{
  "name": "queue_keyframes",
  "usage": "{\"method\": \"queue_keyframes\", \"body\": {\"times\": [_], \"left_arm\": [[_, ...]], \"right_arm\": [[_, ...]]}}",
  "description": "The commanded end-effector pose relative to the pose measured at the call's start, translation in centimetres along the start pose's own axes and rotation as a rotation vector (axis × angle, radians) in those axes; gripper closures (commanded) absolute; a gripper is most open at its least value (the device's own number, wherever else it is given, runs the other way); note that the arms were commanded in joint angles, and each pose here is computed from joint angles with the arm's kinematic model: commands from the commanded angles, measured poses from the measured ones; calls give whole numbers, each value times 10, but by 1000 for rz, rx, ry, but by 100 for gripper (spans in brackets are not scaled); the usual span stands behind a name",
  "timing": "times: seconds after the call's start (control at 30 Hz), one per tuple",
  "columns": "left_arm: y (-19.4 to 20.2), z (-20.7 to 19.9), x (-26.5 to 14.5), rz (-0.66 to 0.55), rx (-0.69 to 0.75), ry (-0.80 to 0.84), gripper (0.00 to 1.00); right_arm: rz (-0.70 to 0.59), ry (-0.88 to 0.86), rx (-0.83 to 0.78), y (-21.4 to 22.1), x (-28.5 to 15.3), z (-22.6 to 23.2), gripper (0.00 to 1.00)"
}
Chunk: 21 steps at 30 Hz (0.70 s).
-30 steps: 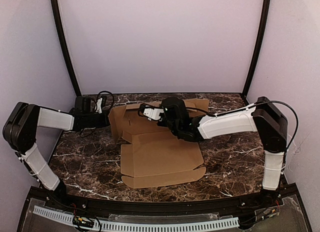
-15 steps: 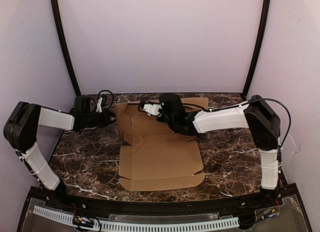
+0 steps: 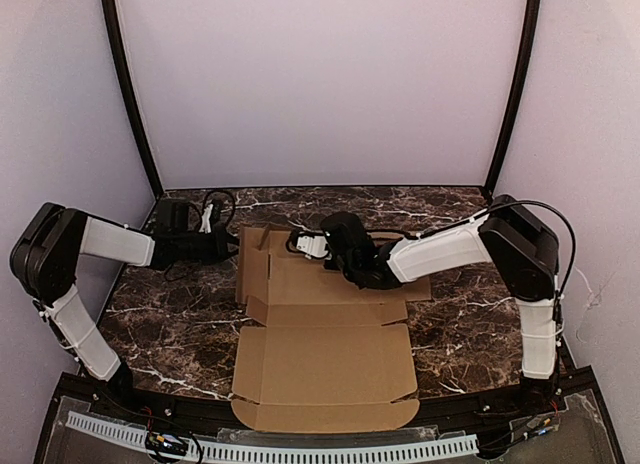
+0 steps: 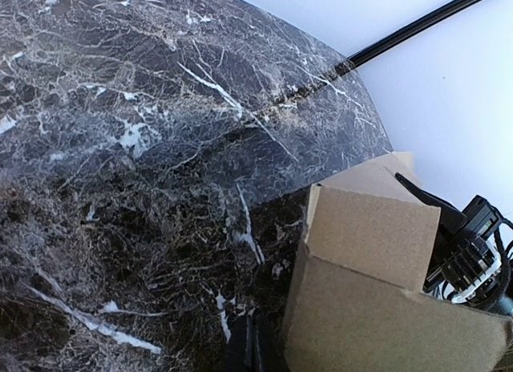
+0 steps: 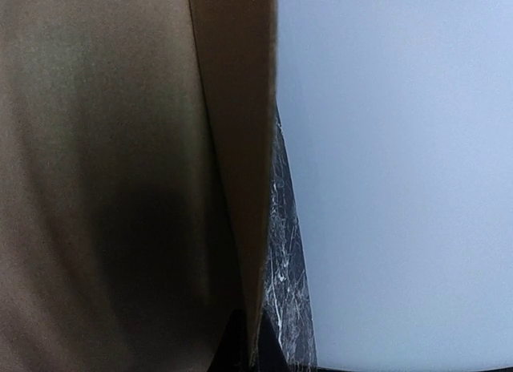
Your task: Fold the paper box
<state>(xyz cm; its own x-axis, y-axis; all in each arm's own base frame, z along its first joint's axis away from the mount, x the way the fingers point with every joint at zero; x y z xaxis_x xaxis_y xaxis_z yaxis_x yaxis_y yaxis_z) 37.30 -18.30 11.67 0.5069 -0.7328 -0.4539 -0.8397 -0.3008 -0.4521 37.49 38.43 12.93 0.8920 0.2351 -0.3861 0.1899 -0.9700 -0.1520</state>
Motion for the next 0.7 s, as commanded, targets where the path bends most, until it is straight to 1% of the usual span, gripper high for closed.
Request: {"method": "queue_keyframes", "body": {"times": [0.0, 0.23, 0.4, 0.67], "left_arm": [[19, -14, -2, 31, 14, 21, 99], [37, -12, -11, 46, 17, 12, 99], [44, -12, -16, 56, 24, 13, 99], [54, -23, -27, 77, 21, 69, 99]], "right_arm": [[-15, 35, -6, -4, -13, 7, 100], [-37, 98, -2, -9, -30, -5, 100], [-51, 156, -30, -11, -42, -17, 100], [-38, 288, -71, -14, -58, -37, 100]]}}
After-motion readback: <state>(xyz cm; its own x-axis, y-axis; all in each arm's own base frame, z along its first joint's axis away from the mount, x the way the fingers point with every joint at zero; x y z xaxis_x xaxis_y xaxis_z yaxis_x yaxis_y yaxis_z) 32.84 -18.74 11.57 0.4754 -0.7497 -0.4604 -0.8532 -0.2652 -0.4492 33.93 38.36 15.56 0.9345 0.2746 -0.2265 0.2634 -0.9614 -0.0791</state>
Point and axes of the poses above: each gripper's point midway between its finger pads, its own x axis out along the fingers, its own z axis along the line the jaws close on, y = z × x, the point moved 3 cm from there along -x, back along the fingers, and after that the axes turned 9 degrees about -x, right-handed, at the moved point
